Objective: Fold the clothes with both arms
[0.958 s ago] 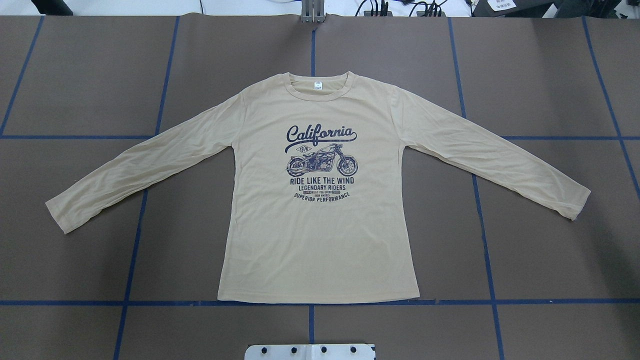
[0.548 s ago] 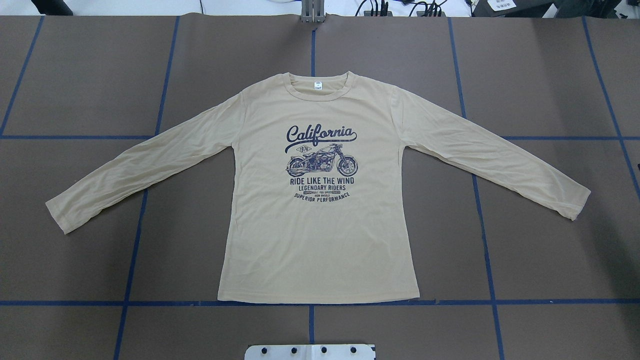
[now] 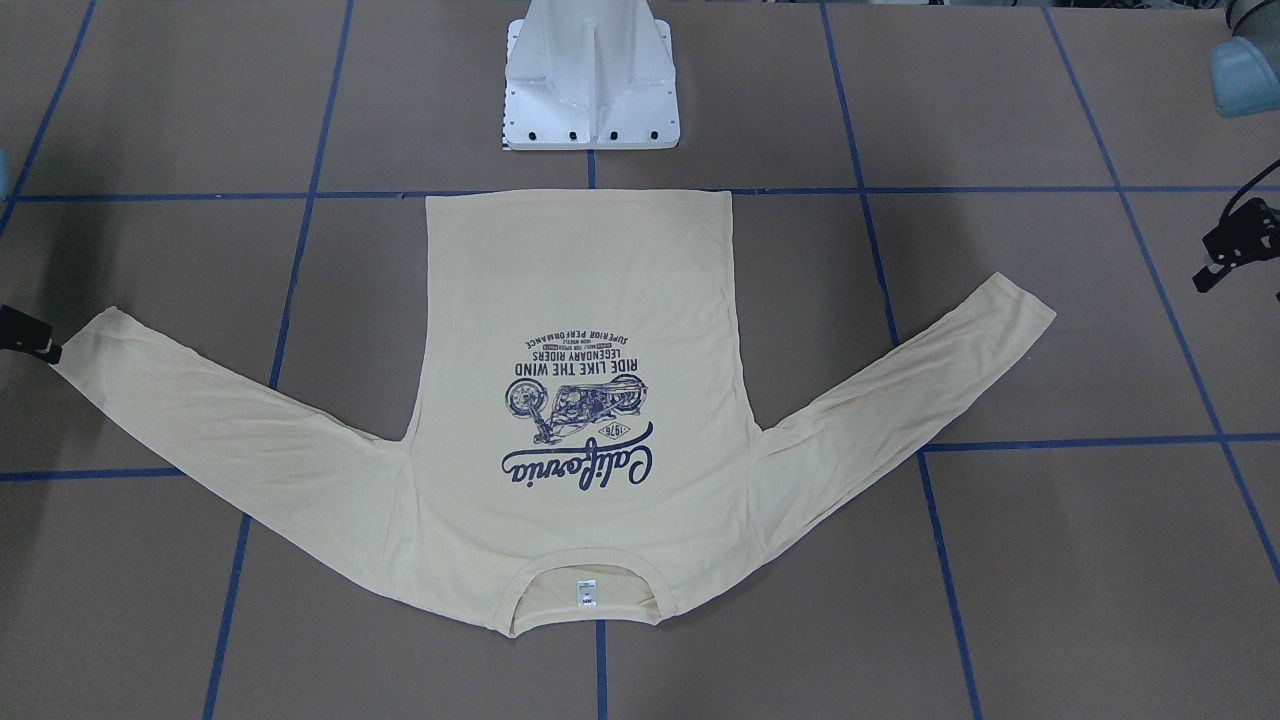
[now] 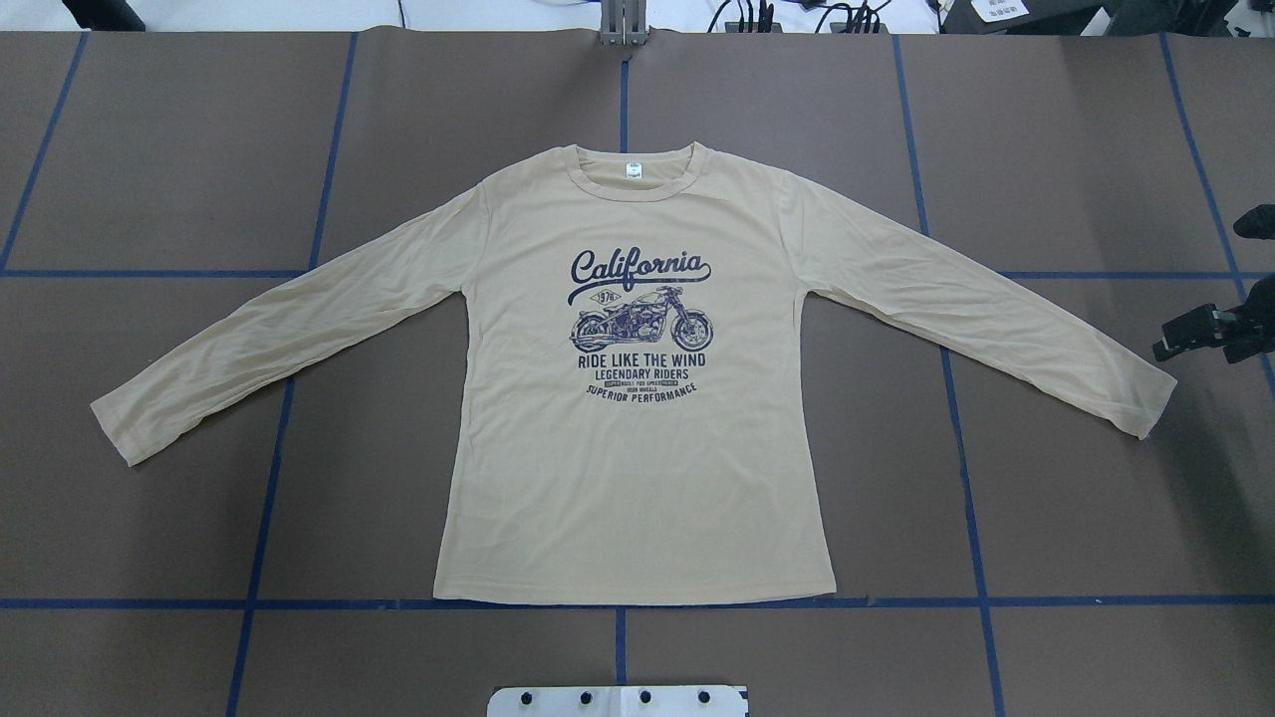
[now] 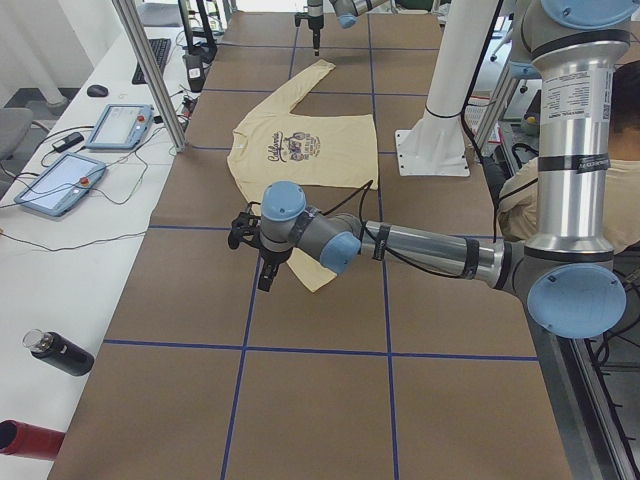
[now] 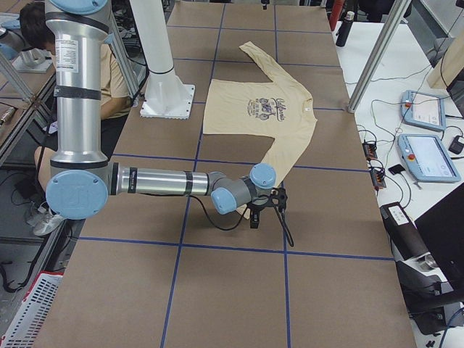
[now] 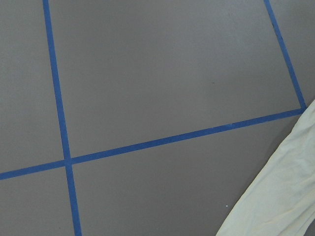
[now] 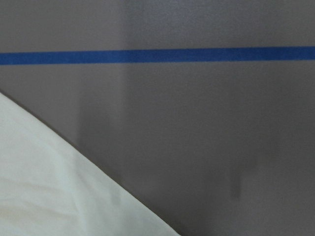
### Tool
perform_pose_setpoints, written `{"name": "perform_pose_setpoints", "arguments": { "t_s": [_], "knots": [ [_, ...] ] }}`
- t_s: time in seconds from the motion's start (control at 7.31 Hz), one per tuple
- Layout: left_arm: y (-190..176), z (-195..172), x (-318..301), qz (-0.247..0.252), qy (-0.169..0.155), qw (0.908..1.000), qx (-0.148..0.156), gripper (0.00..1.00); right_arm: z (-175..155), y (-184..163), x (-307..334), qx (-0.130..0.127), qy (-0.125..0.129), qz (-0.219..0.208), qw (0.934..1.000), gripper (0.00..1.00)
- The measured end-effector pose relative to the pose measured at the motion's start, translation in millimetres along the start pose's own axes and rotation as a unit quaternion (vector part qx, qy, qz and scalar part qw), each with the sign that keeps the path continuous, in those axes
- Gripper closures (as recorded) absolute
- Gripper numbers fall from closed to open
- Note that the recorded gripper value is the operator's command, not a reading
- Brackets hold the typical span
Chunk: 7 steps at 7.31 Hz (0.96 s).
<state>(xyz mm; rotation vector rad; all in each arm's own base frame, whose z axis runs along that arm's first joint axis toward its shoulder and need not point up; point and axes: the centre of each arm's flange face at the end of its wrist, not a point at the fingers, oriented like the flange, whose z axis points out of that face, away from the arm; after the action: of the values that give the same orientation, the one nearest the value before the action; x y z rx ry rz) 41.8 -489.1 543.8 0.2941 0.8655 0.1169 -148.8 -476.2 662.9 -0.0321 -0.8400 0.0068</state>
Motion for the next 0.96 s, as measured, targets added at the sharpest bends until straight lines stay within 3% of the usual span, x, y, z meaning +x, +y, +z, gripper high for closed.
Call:
{"name": "perform_pose_setpoints", "arguments": {
  "t_s": [0.82, 0.96],
  "knots": [
    [1, 3, -3, -0.003, -0.001, 1.0000, -0.003, 0.00, 19, 5, 5, -0.012, 0.008, 0.013, 0.9998, 0.13],
    [1, 3, -3, -0.003, -0.001, 1.0000, -0.003, 0.00, 21, 6, 6, -0.014, 0.009, 0.014, 0.9998, 0.29]
  ]
}}
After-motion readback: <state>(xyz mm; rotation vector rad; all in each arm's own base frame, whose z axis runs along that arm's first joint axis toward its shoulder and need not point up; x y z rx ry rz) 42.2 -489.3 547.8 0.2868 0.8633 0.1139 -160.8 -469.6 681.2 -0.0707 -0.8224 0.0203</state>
